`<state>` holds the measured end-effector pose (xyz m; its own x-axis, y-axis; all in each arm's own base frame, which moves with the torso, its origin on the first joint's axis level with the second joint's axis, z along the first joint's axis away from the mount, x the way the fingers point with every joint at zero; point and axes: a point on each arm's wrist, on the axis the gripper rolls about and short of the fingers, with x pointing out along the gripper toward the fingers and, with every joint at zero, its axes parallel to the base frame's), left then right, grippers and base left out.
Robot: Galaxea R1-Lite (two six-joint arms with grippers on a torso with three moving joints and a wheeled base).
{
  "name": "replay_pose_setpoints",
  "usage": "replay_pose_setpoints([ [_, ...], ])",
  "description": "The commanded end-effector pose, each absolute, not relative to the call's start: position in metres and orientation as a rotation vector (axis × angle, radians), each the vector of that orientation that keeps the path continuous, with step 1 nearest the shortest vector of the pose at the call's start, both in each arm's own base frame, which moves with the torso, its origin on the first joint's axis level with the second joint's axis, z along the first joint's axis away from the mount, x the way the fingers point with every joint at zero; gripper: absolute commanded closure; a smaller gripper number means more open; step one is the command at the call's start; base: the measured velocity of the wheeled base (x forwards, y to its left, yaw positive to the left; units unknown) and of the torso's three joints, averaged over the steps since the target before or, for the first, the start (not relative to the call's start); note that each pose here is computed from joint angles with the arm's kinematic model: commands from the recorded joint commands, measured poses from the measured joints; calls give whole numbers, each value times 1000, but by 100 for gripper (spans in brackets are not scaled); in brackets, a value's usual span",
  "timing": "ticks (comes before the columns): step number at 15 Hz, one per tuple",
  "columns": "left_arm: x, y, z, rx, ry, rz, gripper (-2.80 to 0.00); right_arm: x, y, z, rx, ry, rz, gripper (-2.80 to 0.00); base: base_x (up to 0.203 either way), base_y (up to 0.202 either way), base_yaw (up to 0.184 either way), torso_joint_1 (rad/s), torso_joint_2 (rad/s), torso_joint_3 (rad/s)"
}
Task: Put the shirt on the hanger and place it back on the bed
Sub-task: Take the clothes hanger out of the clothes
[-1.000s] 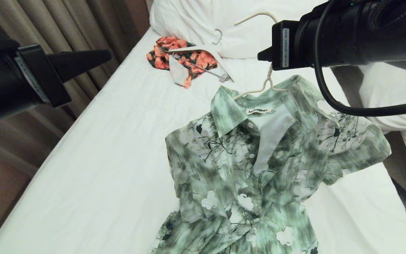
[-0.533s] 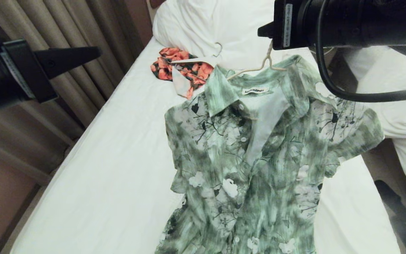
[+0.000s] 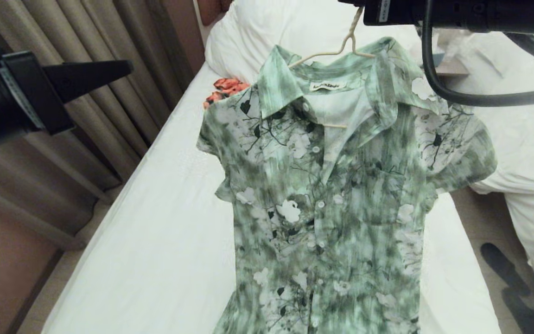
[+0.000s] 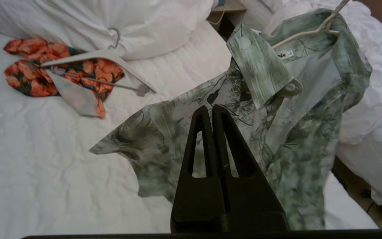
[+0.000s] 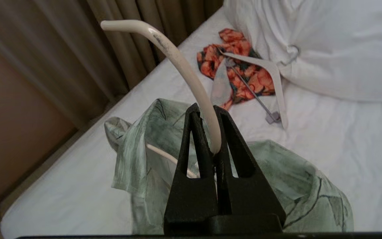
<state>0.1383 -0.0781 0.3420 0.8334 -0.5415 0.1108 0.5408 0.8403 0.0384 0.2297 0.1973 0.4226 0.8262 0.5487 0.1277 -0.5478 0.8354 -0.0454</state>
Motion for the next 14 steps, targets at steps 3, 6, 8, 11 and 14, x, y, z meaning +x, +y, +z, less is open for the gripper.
replay_pose_setpoints([
  [3, 138, -78, 343, 5, -123, -573, 0, 236, 197, 421, -28, -158, 601, 0, 0, 0, 0, 178, -447, -267],
  [6, 138, -78, 343, 5, -123, -573, 0, 237, 197, 421, -44, -167, 634, 0, 0, 0, 0, 154, -374, -225],
  [8, 138, -78, 343, 5, -123, -573, 0, 238, 197, 423, -36, -190, 636, 0, 0, 0, 0, 151, -358, -207],
  [11, 138, -78, 343, 5, -123, -576, 0, 238, 196, 426, -26, -218, 644, 0, 0, 0, 0, 145, -331, -192],
  [14, 138, -78, 342, 5, -121, -576, 0, 238, 196, 426, -26, -220, 644, 0, 0, 0, 0, 152, -336, -194],
])
